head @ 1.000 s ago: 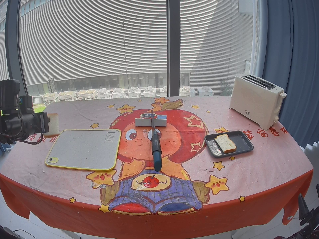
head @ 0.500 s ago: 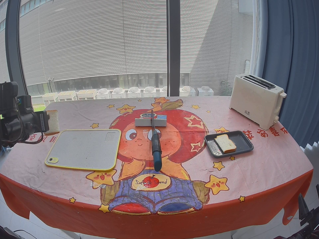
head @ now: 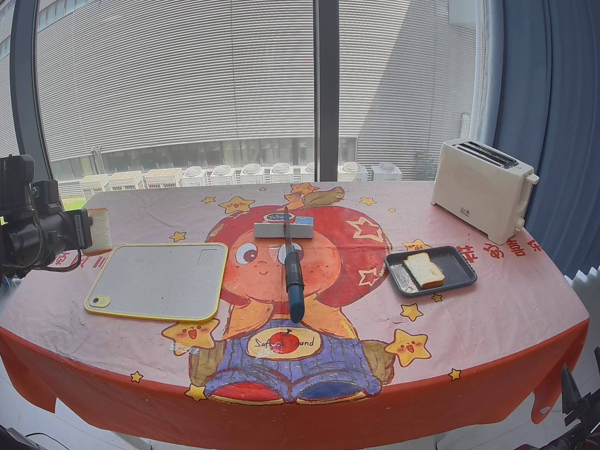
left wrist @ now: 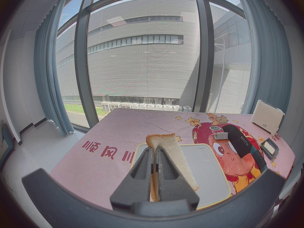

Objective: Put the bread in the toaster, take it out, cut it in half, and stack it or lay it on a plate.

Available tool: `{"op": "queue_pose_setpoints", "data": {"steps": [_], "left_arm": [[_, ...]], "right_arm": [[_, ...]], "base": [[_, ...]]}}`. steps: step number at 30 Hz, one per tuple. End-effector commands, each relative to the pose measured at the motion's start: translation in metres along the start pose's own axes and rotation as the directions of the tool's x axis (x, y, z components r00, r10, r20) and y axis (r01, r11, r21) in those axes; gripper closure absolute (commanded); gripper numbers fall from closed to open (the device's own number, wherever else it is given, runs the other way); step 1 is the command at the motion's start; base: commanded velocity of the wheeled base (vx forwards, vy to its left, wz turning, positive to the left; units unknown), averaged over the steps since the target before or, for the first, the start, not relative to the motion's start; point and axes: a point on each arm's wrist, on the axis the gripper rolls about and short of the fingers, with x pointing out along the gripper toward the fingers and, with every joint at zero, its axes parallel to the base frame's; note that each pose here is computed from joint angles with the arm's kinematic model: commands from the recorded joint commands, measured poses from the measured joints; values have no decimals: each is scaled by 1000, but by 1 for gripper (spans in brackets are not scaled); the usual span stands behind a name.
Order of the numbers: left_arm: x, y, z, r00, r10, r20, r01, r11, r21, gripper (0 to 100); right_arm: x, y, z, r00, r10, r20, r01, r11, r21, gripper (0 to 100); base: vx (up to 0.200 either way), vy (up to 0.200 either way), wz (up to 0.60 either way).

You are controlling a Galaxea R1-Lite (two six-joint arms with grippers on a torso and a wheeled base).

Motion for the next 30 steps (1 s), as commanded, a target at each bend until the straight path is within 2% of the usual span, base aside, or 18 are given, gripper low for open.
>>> {"op": "queue_pose_setpoints", "data": {"steps": [1, 9, 24, 30], "left_arm": [[0, 0, 0, 1000, 6, 1, -5, 1000, -2, 100], [0, 0, 1, 1000, 10, 8, -10, 1000, -15, 100], [0, -1, 0, 1000, 7, 3, -7, 1000, -11, 100], [-1, -5, -1, 1000, -20, 2, 20, 1000, 1, 100]], "right_arm": [[1, 0, -4, 1000, 0, -16, 0, 1000, 0, 0], [1, 0, -4, 1000, 0, -16, 0, 1000, 0, 0], [1, 0, -4, 1000, 0, -16, 0, 1000, 0, 0], [1, 0, -4, 1000, 0, -17, 0, 1000, 0, 0]], "base": [[0, -200, 0], [0, -200, 0], [0, -200, 0], [0, -200, 0]]}}
